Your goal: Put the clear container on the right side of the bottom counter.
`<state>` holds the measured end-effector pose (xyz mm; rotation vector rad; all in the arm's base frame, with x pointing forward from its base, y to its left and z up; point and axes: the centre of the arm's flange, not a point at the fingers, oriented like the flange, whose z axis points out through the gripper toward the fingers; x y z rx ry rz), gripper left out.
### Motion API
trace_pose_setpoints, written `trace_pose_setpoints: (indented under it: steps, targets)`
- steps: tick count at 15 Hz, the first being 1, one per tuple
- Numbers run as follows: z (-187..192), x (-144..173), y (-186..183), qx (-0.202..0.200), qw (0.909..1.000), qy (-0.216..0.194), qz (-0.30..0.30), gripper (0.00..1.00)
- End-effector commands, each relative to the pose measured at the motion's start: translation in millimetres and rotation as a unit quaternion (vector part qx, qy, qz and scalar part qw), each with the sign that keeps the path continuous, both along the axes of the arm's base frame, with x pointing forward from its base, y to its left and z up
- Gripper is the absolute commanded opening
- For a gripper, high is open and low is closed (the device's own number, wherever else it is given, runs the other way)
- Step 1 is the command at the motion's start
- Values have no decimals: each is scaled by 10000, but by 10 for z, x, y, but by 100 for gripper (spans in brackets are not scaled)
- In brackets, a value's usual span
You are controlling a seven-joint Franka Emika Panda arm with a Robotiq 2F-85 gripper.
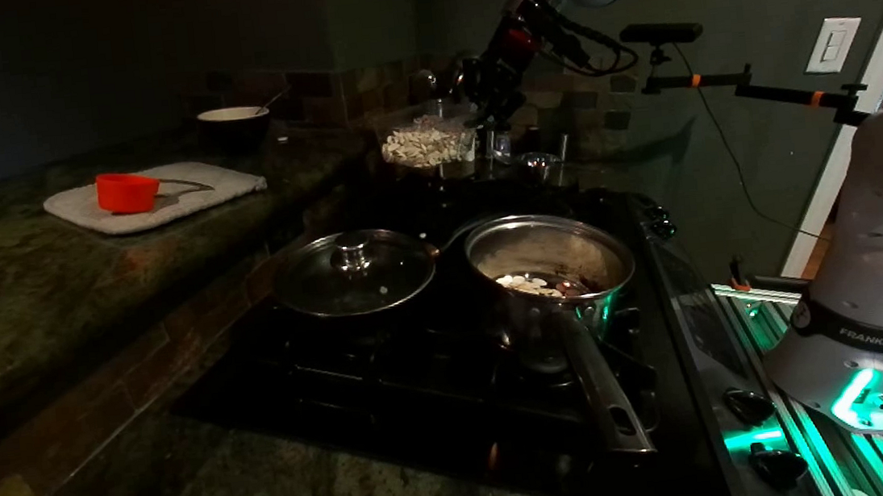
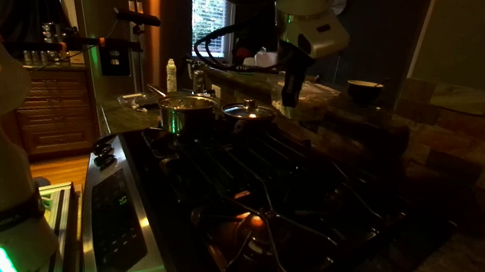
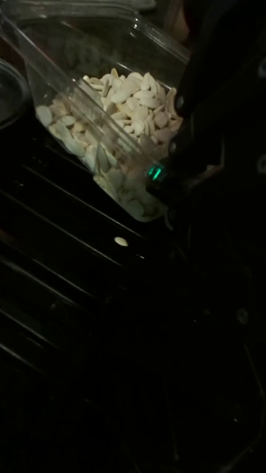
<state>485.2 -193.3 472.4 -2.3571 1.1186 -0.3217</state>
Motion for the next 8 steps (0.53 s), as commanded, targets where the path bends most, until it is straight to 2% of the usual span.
trace_pose_setpoints:
  steps: [1, 4, 8]
  targets:
    - [14, 138, -527, 42, 9950, -141, -992, 2]
    - [-38, 66, -1006, 5, 9835, -134, -1807, 2]
    - [-217, -84, -1590, 75, 9586, -40, -2845, 2]
